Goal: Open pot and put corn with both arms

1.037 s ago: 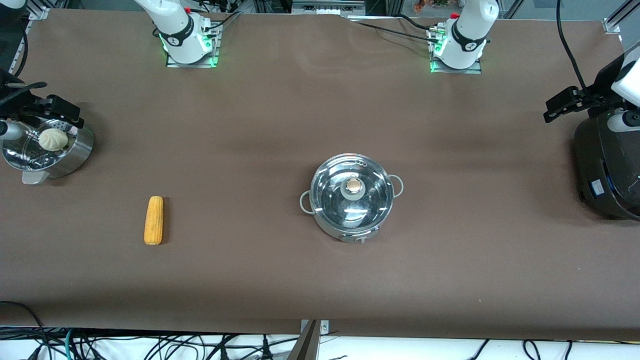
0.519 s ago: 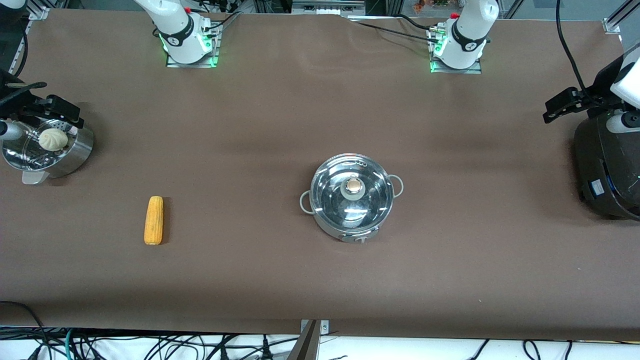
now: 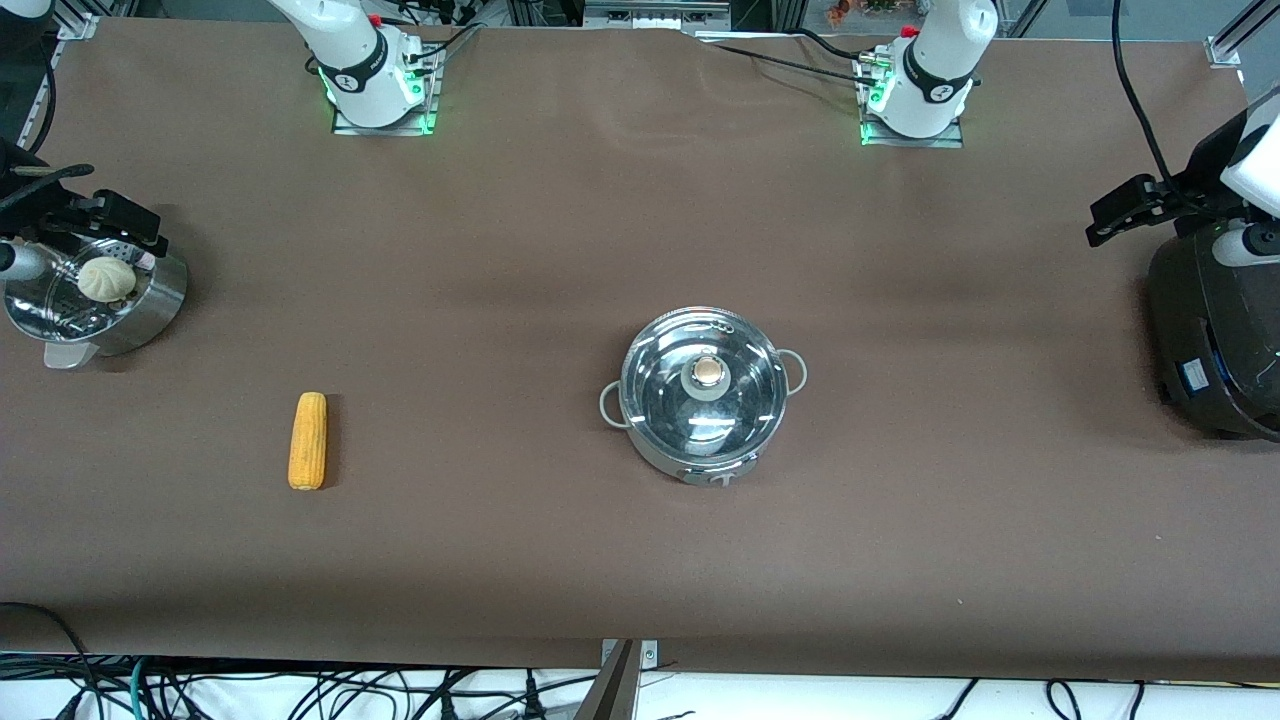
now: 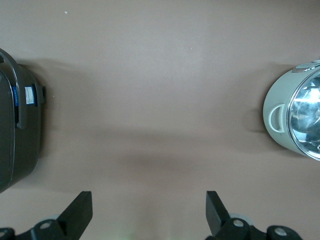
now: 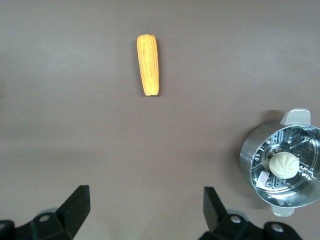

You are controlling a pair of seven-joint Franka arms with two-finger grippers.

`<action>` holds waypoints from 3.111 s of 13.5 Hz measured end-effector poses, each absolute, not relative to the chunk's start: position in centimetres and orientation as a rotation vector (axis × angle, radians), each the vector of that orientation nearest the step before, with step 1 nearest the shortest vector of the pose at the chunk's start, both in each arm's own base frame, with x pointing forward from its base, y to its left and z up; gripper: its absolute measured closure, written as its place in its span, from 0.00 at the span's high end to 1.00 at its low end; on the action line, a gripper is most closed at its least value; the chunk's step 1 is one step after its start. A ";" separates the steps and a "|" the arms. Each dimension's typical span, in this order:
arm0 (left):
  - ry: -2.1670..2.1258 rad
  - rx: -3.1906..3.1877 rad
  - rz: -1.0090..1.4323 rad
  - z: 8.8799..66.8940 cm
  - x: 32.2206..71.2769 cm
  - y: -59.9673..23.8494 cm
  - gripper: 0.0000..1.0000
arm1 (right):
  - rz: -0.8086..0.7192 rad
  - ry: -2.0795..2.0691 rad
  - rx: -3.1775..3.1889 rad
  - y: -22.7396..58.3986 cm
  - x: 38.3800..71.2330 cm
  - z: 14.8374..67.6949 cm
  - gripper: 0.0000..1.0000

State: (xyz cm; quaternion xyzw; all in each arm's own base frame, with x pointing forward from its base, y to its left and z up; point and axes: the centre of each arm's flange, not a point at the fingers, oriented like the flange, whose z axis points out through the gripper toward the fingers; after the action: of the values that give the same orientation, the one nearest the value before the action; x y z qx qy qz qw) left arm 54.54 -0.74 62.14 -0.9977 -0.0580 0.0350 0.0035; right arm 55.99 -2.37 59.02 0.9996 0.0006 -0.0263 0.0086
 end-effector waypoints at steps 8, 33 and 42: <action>-0.182 -3.127 0.110 62.1 54.5 -0.7 1.00 | -0.082 0.002 3.123 -2.4 56.0 59.0 1.00; -0.369 -3.178 0.260 47.5 58.9 -30.2 1.00 | -0.084 0.026 3.123 -2.3 68.1 31.7 1.00; -0.507 -3.186 0.186 39.1 60.8 -40.3 1.00 | 0.106 0.072 3.143 -0.2 67.1 20.3 1.00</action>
State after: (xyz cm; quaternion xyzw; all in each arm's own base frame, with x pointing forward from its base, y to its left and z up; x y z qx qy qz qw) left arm 60.77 -40.32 39.09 -0.9849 -0.1568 0.0575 -0.0451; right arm 67.14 -0.16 20.25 0.9992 0.0230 0.0337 -0.0021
